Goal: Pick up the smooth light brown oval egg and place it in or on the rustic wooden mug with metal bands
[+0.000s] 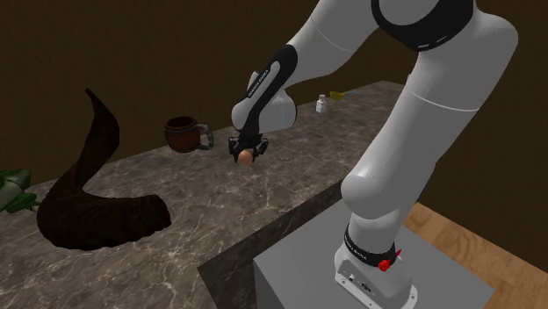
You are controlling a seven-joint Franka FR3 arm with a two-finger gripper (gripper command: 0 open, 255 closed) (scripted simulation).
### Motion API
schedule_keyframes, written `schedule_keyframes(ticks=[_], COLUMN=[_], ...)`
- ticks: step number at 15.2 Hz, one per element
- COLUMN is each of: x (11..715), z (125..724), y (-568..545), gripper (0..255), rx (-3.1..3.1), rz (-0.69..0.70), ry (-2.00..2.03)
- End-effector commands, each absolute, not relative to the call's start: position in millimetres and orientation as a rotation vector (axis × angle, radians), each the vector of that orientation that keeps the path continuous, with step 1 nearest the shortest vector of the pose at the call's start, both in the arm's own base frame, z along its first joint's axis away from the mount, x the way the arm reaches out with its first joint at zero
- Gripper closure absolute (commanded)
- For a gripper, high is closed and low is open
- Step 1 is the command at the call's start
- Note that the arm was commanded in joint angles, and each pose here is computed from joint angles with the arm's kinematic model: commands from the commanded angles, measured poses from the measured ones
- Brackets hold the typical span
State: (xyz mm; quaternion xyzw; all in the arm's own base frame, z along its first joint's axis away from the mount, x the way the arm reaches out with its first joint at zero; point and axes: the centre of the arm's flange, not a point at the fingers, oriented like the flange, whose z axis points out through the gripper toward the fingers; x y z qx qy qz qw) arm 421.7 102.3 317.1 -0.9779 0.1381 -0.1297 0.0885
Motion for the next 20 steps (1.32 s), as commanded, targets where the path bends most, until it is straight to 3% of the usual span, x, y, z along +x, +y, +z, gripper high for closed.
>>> schedule_keyframes(ticks=[1, 20], x=[421.7, 421.6], z=[317.0, 406.7], y=[102.2, 102.2], gripper=[255, 255], rx=[-2.910, -2.910], rz=[-0.385, -0.386], ry=[0.411, 0.411])
